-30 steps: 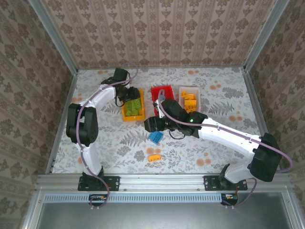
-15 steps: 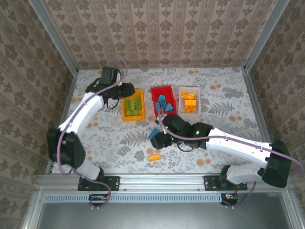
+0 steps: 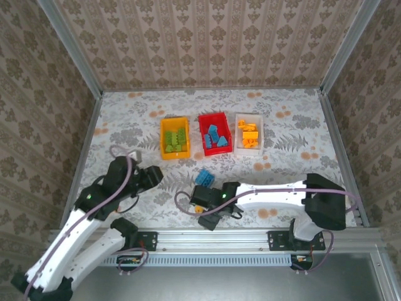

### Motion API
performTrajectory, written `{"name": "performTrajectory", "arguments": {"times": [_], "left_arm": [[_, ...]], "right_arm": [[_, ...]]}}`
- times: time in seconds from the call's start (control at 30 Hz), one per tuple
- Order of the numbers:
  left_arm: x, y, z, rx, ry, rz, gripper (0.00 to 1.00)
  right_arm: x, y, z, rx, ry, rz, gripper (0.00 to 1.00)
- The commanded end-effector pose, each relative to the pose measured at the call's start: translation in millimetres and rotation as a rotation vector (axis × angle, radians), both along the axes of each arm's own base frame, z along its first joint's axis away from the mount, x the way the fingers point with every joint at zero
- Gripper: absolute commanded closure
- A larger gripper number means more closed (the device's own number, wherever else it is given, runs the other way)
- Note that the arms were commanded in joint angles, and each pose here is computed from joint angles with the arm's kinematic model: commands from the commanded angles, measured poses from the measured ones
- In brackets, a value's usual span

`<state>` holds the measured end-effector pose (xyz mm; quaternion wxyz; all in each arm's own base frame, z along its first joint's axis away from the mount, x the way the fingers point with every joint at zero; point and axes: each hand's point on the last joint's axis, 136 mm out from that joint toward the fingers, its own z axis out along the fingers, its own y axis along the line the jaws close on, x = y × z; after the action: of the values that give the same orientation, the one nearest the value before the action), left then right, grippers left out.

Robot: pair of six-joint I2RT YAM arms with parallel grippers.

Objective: Sort the legos into containers by color

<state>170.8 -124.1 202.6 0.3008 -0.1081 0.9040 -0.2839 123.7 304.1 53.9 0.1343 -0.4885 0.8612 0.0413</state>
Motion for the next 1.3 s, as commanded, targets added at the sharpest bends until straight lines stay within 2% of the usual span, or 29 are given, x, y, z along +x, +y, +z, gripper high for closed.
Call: {"name": "performTrajectory", "arguments": {"times": [0.0, 0.2, 0.33, 0.8, 0.9, 1.03, 1.1, 1.27], "left_arm": [[-18, 27, -11, 0.021, 0.047, 0.105, 0.49], [-23, 31, -9, -0.001, 0.042, 0.117, 0.5], [-21, 26, -2, -0.026, 0.019, 0.098, 0.5], [-17, 12, -2, -0.059, 0.012, 0.051, 0.5], [-10, -5, 0, -0.106, 0.01, 0.002, 0.49], [2, -32, 11, -0.17, 0.005, -0.072, 0.49], [12, -46, 21, -0.183, -0.008, -0.1, 0.49], [44, -98, 52, -0.172, -0.075, -0.199, 0.49]], "right_arm": [[18, 0, -2, -0.084, -0.096, 0.044, 0.16], [33, 10, -20, -0.148, -0.142, 0.052, 0.16], [40, 20, -27, -0.132, -0.128, 0.039, 0.22], [43, 31, -29, -0.068, -0.063, -0.013, 0.67], [51, 29, -7, -0.006, -0.077, -0.07, 0.76], [75, 9, 47, 0.118, -0.121, -0.218, 0.77], [97, -18, 77, 0.183, -0.147, -0.344, 0.77], [158, -93, 117, 0.277, -0.198, -0.641, 0.78]]}}
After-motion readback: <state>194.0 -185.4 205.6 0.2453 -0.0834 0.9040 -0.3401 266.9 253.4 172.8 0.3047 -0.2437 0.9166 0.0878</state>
